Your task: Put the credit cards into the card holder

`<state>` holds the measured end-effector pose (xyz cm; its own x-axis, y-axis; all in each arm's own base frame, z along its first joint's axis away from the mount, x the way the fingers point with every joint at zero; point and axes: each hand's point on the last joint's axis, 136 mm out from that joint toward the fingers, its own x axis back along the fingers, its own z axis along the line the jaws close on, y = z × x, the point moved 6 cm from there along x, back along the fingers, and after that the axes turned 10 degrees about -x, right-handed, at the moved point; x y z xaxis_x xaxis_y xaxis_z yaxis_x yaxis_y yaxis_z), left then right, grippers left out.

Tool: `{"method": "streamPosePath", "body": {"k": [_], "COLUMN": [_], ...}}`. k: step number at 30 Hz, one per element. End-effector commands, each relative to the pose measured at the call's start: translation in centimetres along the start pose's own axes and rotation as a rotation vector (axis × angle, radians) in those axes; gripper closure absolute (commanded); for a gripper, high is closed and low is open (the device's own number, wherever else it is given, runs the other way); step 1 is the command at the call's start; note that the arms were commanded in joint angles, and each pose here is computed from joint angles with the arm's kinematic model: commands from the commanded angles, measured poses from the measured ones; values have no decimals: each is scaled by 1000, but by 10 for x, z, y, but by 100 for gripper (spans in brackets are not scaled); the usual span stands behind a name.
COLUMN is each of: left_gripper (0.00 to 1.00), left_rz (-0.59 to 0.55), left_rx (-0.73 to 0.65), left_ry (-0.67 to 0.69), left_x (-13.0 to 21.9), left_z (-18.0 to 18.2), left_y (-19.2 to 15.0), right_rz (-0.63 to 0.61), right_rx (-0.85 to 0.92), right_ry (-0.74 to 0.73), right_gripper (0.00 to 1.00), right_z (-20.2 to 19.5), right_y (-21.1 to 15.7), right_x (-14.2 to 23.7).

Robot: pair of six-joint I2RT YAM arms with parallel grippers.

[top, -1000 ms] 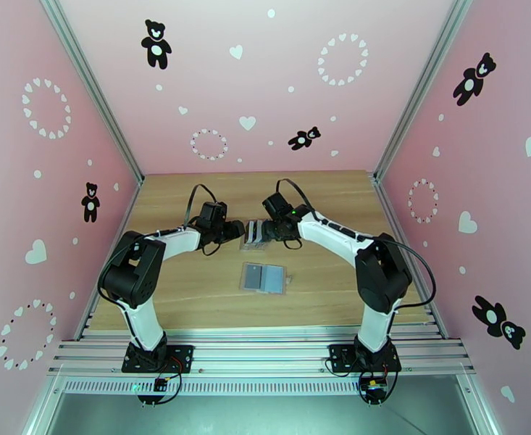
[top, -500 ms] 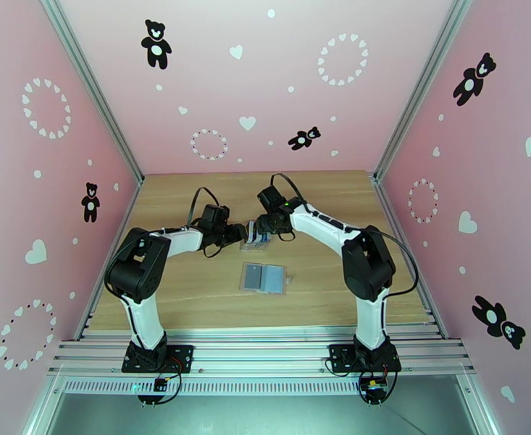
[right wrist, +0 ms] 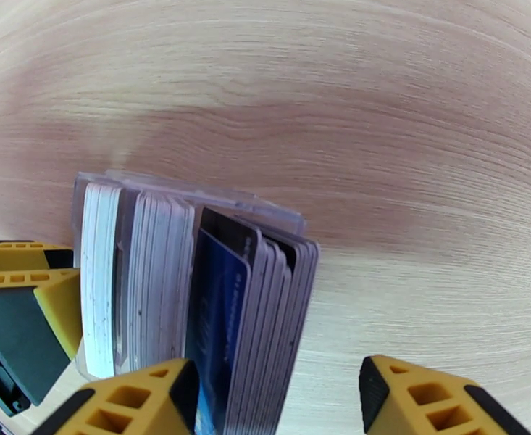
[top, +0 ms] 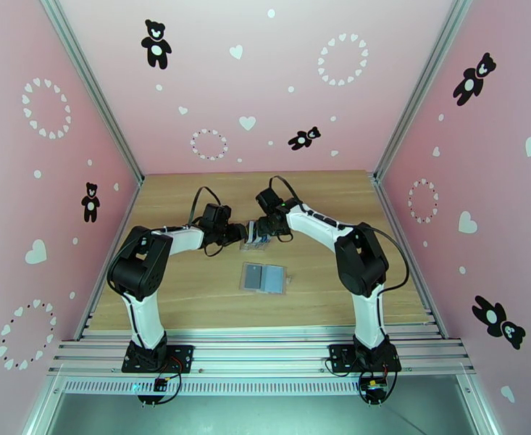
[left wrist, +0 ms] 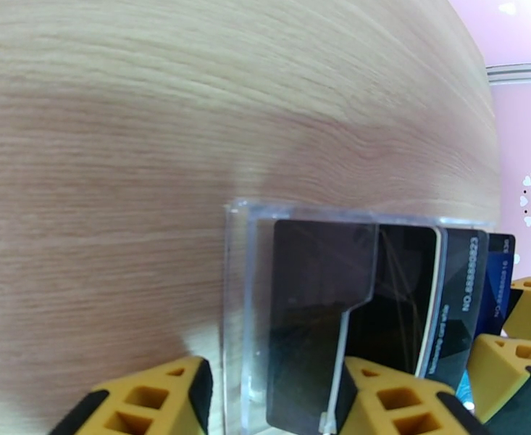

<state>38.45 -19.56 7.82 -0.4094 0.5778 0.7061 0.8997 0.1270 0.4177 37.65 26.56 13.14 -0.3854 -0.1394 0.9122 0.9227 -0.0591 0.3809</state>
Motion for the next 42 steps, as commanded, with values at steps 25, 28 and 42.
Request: {"method": "streamPosePath", "body": {"k": [25,28,42], "left_gripper": [50,50,52], "left_rz": [47,45,49], "left_rx": [25,25,25], "left_ry": [39,39,43], "left_x": [-6,-6,-6], "left_z": [8,8,8], "left_y": [-5,-5,-6], "right_rz": [-25,-34,-52], "right_rx": [44,43,57], "right_ry": [-94,-98,-116], "right_gripper": [39,39,43], "right_z": [-15,-16,-18], "right_y": [7,9,13], "right_x": [13,17,27]}}
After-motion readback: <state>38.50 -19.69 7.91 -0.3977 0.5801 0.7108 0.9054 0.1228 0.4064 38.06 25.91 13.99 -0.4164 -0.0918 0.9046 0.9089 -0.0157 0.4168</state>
